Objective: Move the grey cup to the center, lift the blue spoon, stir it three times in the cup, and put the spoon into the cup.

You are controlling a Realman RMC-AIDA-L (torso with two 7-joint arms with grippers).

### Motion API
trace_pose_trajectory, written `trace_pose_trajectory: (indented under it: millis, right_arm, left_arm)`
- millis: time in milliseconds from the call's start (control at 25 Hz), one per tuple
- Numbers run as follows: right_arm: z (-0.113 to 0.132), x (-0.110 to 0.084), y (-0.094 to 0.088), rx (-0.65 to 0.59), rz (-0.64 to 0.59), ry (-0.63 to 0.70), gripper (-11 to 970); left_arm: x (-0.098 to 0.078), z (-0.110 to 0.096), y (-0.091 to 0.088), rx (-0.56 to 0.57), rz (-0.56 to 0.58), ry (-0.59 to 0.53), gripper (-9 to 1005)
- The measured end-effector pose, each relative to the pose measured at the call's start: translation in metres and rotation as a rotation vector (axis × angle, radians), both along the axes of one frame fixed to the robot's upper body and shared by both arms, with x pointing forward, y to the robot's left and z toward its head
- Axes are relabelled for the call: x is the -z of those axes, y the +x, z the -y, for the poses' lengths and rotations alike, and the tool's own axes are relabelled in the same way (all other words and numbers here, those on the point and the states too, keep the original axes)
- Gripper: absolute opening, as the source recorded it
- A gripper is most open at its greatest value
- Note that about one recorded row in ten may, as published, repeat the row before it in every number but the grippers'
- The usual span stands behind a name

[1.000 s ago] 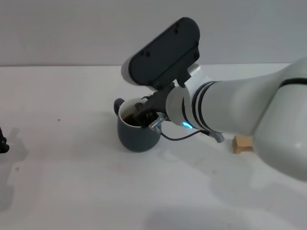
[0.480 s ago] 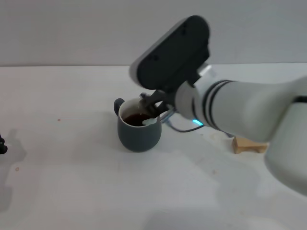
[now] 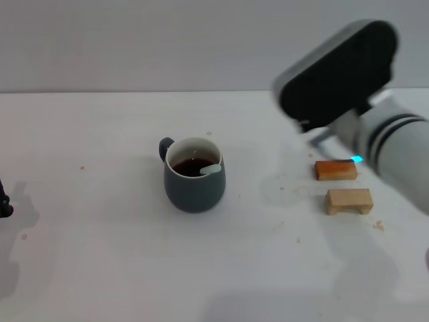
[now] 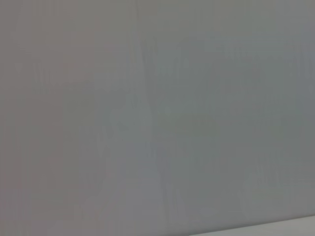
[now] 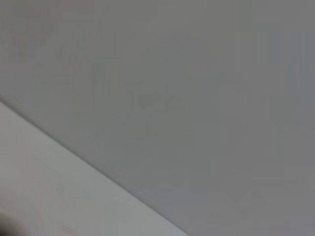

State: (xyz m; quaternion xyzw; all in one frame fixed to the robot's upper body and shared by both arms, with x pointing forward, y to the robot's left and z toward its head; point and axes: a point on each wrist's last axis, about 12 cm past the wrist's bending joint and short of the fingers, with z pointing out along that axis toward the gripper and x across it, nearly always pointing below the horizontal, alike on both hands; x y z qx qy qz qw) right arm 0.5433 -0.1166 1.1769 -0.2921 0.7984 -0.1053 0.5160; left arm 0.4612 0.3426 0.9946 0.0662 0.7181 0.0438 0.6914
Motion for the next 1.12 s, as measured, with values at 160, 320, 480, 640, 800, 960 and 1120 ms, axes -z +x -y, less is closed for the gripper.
trace_pose_trajectory:
  millis: [160,320,480,640,800,960,1120]
  right_arm:
    - [0.041,0.003,0.007,0.342,0.013,-0.236,392]
    - [0.063,0.002,0.003,0.527,0.085,-0.381,392]
    - [0.088,0.003,-0.013,0.767,0.348,-0.548,392]
    - [0.106,0.023,-0.042,0.840,0.689,-0.487,391]
    - [0.123,0.072,-0.083,0.680,0.905,-0.297,389]
    - [0.144,0.103,-0.115,0.634,0.958,-0.086,388]
    - [0.167,0.122,-0.142,0.607,0.983,0.155,386]
  left_arm:
    - [0.000,0.002,0.002,0.004,0.002,-0.001,-2]
    - [-0.001,0.002,0.002,0.006,0.004,-0.001,-2]
    - [-0.001,0.002,0.003,0.006,0.004,-0.002,-2]
    - [0.000,0.002,0.003,0.004,-0.006,-0.001,-2]
    - [0.000,0.003,0.005,0.006,-0.006,-0.001,-2]
    - [-0.001,0.003,0.006,0.009,-0.004,-0.001,-2]
    - [-0.001,0.003,0.006,0.009,-0.002,0.001,-2]
